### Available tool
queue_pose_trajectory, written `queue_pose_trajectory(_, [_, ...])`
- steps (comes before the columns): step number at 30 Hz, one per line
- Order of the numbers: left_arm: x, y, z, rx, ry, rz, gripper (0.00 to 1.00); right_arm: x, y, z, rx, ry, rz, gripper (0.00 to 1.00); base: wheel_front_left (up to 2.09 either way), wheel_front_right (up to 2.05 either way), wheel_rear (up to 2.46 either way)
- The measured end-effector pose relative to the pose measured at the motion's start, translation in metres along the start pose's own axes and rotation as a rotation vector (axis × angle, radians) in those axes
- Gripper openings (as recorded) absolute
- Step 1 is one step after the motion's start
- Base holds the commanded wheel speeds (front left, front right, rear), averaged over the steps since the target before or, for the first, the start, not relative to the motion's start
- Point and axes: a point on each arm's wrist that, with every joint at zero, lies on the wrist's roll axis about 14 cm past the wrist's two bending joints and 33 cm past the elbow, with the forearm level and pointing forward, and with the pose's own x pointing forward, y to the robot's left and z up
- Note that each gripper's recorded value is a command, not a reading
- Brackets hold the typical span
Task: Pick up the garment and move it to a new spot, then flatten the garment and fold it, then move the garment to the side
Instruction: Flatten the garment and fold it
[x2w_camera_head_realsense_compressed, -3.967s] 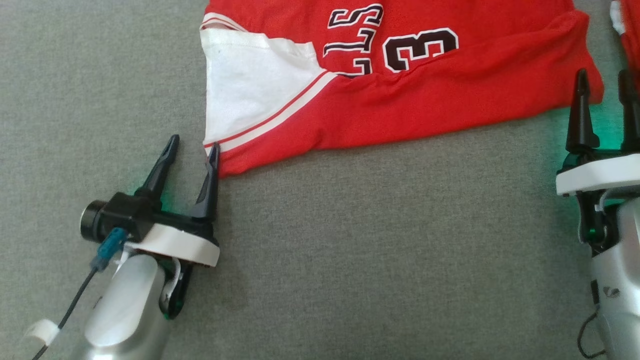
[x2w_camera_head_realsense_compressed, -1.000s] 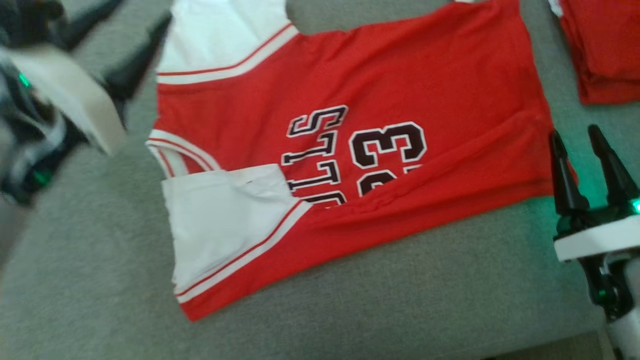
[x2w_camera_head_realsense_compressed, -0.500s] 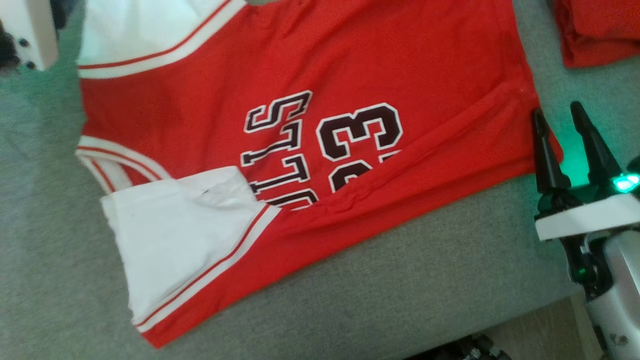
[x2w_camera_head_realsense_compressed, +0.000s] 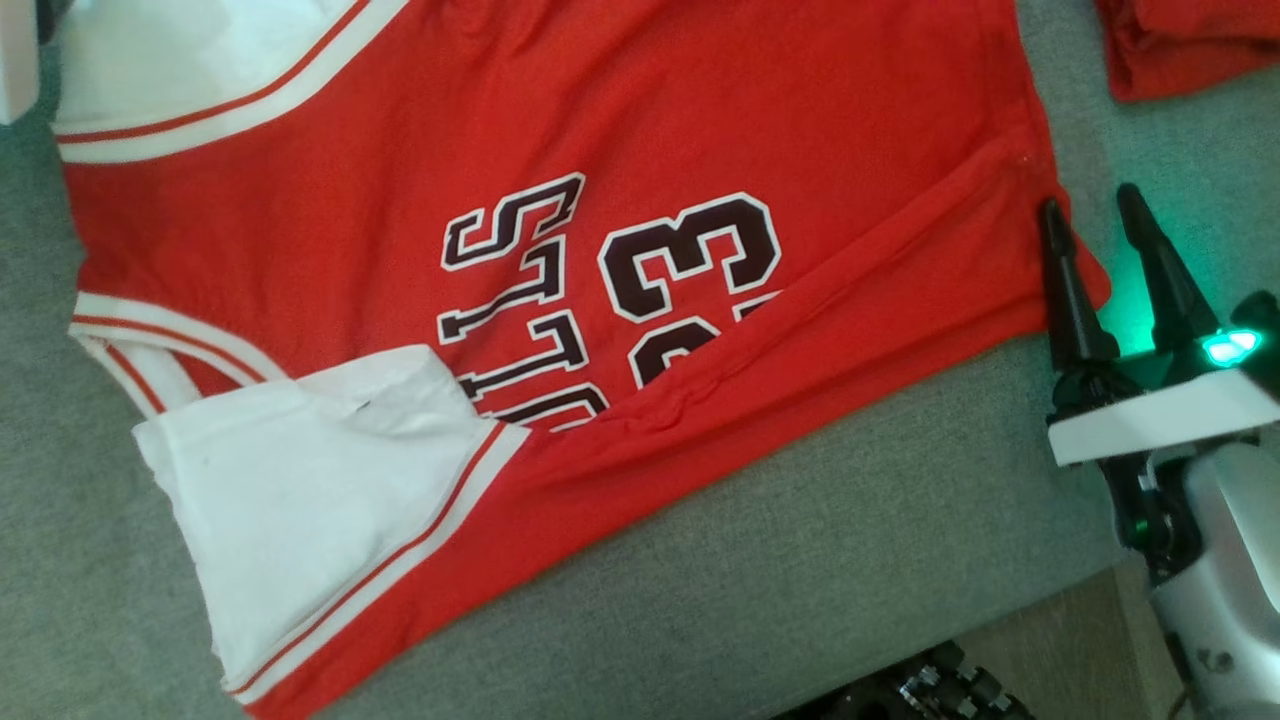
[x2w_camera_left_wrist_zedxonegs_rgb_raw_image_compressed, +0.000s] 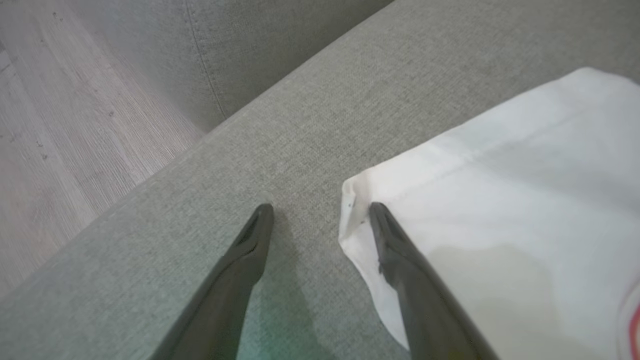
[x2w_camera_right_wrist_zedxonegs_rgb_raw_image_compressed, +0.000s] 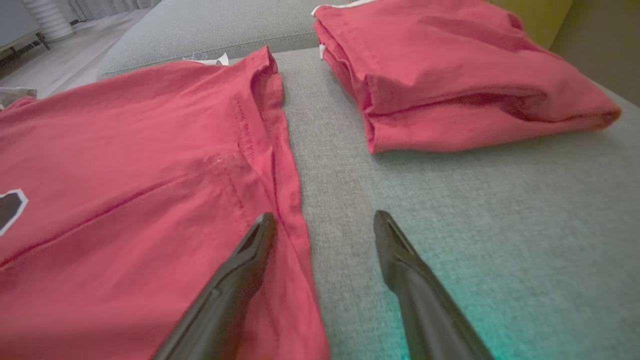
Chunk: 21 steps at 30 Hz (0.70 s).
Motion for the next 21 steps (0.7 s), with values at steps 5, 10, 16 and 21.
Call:
queue_pose_trajectory(5, [0.0,-0.007,-0.001,0.011,0.014,-0.031,0.0,0.003,0.0,0.003,0.0,-0.01,0.001,1.0,0.0,0.0,0.0])
queue_pose_trajectory(10, [0.0,-0.01,-0.004,0.013,0.008,-0.048,0.0,0.002,-0.001,0.007,-0.004,-0.018,-0.003,1.0,0.0,0.0,0.0])
queue_pose_trajectory(16, [-0.004,-0.007,0.002,0.047,-0.044,-0.034,0.0,0.015,0.003,0.022,-0.036,-0.046,0.036,1.0,0.0,0.0,0.0])
queue_pose_trajectory(21, [-0.014,-0.006,0.012,0.073,-0.087,-0.022,0.0,0.042,0.008,0.043,-0.047,-0.003,0.071,1.0,0.0,0.0,0.0])
